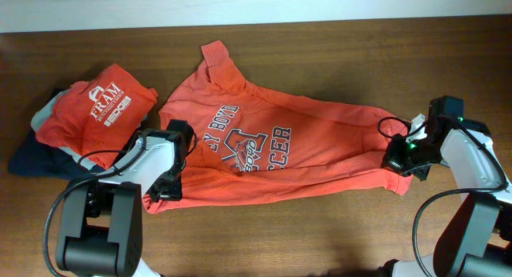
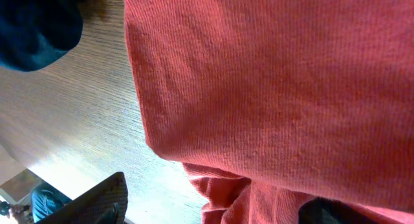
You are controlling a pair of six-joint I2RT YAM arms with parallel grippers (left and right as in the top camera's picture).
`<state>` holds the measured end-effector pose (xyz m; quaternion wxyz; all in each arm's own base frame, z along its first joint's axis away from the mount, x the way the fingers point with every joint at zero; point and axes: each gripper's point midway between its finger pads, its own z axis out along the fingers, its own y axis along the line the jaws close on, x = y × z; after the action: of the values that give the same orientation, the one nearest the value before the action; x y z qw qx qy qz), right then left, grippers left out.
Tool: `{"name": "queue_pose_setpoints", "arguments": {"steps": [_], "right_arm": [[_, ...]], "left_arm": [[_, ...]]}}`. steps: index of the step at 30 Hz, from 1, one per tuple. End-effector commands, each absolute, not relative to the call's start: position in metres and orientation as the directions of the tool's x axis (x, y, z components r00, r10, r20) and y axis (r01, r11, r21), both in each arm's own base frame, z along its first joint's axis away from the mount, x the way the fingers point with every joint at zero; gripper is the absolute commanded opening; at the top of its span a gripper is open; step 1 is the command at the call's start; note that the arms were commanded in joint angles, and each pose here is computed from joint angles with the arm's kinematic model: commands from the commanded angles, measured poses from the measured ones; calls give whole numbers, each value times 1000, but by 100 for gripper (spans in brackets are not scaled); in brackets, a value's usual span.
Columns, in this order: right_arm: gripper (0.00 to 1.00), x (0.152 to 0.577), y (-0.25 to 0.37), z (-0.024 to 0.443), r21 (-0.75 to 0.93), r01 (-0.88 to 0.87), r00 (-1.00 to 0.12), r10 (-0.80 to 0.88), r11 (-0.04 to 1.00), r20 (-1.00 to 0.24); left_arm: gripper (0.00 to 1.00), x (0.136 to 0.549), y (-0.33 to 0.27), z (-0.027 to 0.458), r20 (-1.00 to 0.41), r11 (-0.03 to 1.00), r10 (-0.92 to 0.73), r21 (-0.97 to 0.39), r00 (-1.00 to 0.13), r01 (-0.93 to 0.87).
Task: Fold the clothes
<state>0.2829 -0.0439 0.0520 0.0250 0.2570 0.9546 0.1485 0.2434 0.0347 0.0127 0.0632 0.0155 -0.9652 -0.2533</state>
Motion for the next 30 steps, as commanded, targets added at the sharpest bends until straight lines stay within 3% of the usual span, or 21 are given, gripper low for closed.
{"name": "queue_pose_setpoints", "arguments": {"steps": [1,6,15,27,28,29,30], "right_arm": [[5,280,-51,53,244,476,-874,486,845,20],[11,270,-47,53,235,486,-872,486,842,62],[4,269,-47,53,236,487,-872,486,841,66],[5,342,-60,66,353,435,-827,523,828,-207],[7,345,-61,66,354,431,-824,522,830,-220],[16,348,-62,67,356,427,-822,521,831,-231],[35,349,-63,67,356,425,-820,521,832,-236]], "left_arm": [[77,235,17,-7,151,917,-95,399,-984,-27],[77,235,17,-7,151,917,-95,399,-984,-27],[77,235,17,-7,151,917,-95,399,-984,-27],[77,237,17,-7,141,915,-94,404,-986,-29],[77,237,17,-7,141,915,-94,403,-986,-29],[77,237,17,-7,141,915,-94,403,-986,-29],[77,237,17,-7,141,915,-94,403,-986,-29]]}}
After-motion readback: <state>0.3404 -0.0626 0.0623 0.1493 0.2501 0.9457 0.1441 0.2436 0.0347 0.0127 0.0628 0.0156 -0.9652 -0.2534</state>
